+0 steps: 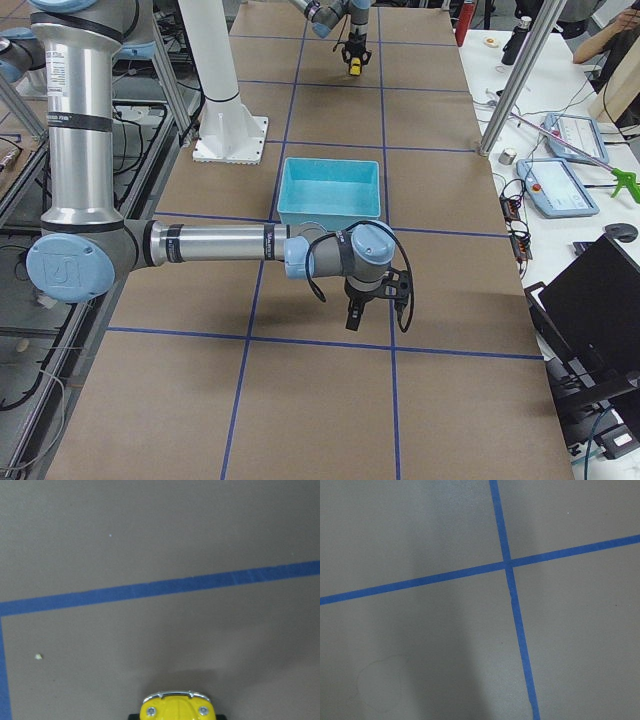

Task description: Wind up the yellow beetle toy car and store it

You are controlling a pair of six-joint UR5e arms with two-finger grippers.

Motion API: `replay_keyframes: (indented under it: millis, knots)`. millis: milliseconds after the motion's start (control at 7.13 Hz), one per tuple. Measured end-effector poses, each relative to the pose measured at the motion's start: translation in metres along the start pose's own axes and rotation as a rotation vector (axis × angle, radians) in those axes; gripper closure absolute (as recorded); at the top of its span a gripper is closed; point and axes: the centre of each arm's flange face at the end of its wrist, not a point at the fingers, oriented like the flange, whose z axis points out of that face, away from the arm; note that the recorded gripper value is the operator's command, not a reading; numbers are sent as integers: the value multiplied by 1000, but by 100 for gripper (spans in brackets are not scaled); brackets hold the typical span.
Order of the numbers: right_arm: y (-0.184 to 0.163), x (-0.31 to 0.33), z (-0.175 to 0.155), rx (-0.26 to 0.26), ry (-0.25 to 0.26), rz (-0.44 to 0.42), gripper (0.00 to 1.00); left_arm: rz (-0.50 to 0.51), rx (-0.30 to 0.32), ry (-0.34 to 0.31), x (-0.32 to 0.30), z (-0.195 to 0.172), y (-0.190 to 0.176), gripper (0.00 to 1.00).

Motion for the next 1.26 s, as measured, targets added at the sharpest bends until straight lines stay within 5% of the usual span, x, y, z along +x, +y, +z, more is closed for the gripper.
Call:
replay_keyframes:
  millis: [421,561,1262]
  knots:
    - [0,-1,2,-3,1,-3,0,8,3,-1,4,0,9,67]
    - [0,-1,2,-5,1,-3,0,9,3,0,5,1,10,1]
    - [0,-2,3,-5,1,-3,0,31,5,-11,1,-5,14,0]
